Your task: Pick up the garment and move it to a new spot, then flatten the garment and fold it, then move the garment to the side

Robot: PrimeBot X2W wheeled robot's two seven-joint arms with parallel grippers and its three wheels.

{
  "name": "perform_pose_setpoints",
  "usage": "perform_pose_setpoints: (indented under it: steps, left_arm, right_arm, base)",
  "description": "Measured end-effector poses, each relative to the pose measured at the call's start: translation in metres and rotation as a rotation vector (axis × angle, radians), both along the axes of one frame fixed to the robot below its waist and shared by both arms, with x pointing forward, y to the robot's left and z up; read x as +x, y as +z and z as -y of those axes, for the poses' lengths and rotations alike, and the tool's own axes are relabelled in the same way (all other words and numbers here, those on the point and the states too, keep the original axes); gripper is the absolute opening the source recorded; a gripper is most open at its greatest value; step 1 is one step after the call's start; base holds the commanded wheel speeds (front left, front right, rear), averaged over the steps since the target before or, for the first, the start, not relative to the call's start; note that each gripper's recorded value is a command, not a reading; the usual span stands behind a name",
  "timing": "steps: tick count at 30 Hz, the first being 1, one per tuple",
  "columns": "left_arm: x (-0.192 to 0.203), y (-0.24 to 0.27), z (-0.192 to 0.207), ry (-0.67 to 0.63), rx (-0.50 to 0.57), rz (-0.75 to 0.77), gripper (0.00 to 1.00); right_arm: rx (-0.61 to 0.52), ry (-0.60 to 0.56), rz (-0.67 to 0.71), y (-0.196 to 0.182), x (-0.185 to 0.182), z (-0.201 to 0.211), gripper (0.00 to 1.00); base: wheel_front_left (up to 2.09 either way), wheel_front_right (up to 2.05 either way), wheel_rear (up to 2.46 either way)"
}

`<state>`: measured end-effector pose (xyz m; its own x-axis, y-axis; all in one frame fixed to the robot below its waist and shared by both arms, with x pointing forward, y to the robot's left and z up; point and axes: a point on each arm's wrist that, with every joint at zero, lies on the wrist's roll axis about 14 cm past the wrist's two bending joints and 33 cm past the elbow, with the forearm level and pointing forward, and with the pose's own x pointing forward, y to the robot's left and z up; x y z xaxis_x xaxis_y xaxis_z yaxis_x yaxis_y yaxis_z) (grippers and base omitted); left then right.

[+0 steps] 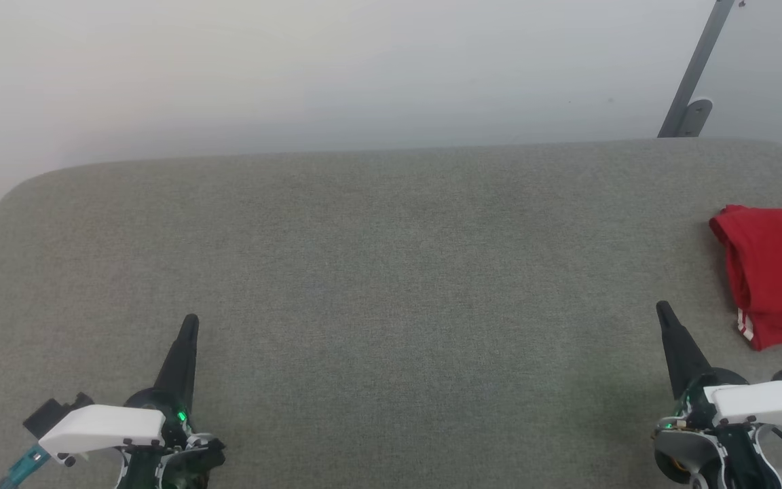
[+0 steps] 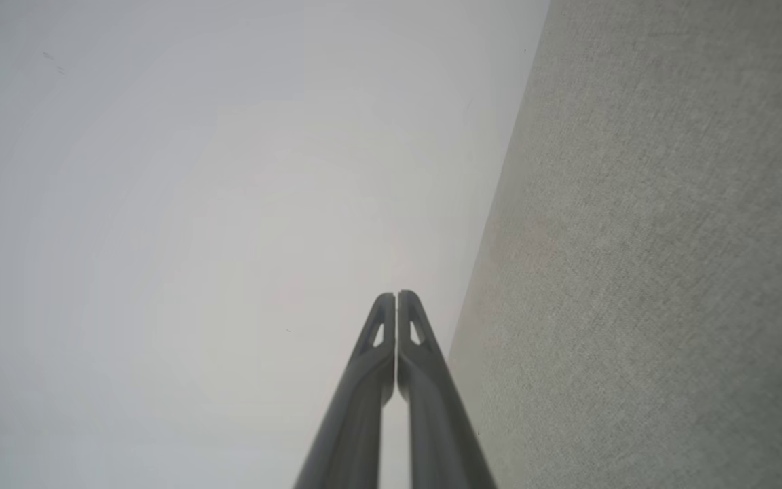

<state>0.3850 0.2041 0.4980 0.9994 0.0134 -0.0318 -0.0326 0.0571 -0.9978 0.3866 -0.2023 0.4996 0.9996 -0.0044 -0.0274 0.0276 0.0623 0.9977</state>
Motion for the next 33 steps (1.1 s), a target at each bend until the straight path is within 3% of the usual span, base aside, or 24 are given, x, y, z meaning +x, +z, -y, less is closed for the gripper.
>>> perform_pose_setpoints:
  steps: [11,33]
  left_arm:
    - [0.0025,0.0059,0.004,-0.013,-0.059,0.021,0.0]
    - [0.0025,0.0058,0.0041,-0.013,-0.059,0.021,0.0]
  right_arm:
    - [0.063,0.003,0.018,0.0048,0.0011,-0.0018,0.0]
    - [0.064,0.003,0.02,0.0053,0.0014,-0.0018,0.0]
  base:
    - [0.0,0.0,0.0]
    - [0.0,0.0,0.0]
